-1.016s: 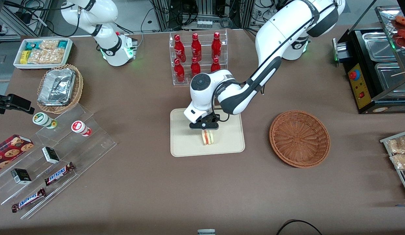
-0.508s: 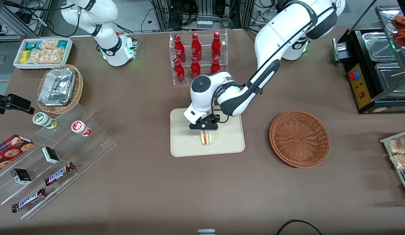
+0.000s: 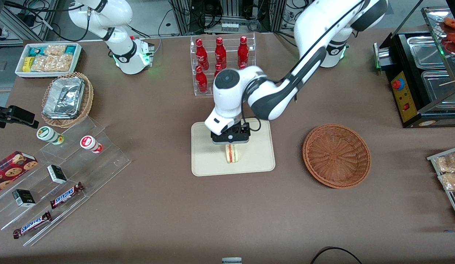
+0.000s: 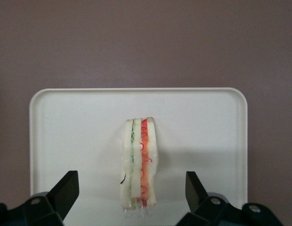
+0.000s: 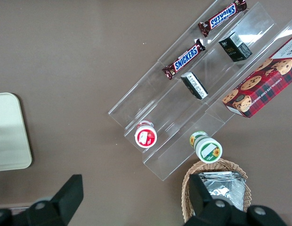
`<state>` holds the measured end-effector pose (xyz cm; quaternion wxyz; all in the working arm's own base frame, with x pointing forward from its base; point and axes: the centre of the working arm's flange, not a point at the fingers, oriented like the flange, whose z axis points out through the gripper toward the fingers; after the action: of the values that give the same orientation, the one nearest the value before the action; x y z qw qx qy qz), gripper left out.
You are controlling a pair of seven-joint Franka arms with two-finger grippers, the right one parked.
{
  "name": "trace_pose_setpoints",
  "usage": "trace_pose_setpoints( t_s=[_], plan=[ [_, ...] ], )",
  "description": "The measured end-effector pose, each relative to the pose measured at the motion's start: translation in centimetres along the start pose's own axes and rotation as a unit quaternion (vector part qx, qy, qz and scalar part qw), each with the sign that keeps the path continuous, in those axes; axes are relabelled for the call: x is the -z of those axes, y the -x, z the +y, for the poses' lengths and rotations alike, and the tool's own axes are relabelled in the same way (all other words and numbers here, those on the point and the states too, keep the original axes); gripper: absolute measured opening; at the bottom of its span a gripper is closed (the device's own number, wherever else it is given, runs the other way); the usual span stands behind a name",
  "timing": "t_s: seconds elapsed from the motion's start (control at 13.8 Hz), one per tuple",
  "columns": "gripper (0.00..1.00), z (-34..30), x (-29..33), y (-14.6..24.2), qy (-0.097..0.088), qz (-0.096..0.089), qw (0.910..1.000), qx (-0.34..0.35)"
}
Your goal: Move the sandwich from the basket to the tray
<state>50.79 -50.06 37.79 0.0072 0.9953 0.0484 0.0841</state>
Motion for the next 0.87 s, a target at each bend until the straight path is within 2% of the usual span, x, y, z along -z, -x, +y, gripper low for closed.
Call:
trace_pose_setpoints(
  t_s=[0.22,0.36,0.44,0.51,0.65,0.8,0.87],
  plan=[
    [1.0,-6.1,9.7,-4.1,-0.014,0.012,0.9974,0.07],
    [1.0,-10.6,14.0,-6.5,-0.008,0.008,0.9944,0.105],
    [1.0,-12.9,15.5,-7.7,-0.003,0.002,0.994,0.109],
    [1.0,-15.3,16.7,-8.6,-0.007,-0.008,0.9941,0.108],
    [1.0,-19.7,18.5,-9.4,-0.031,-0.032,0.9945,0.094],
    [1.0,-23.2,20.1,-9.8,-0.052,-0.041,0.9943,0.084],
    [1.0,-25.0,20.7,-10.0,-0.055,-0.047,0.9945,0.076]
  ],
)
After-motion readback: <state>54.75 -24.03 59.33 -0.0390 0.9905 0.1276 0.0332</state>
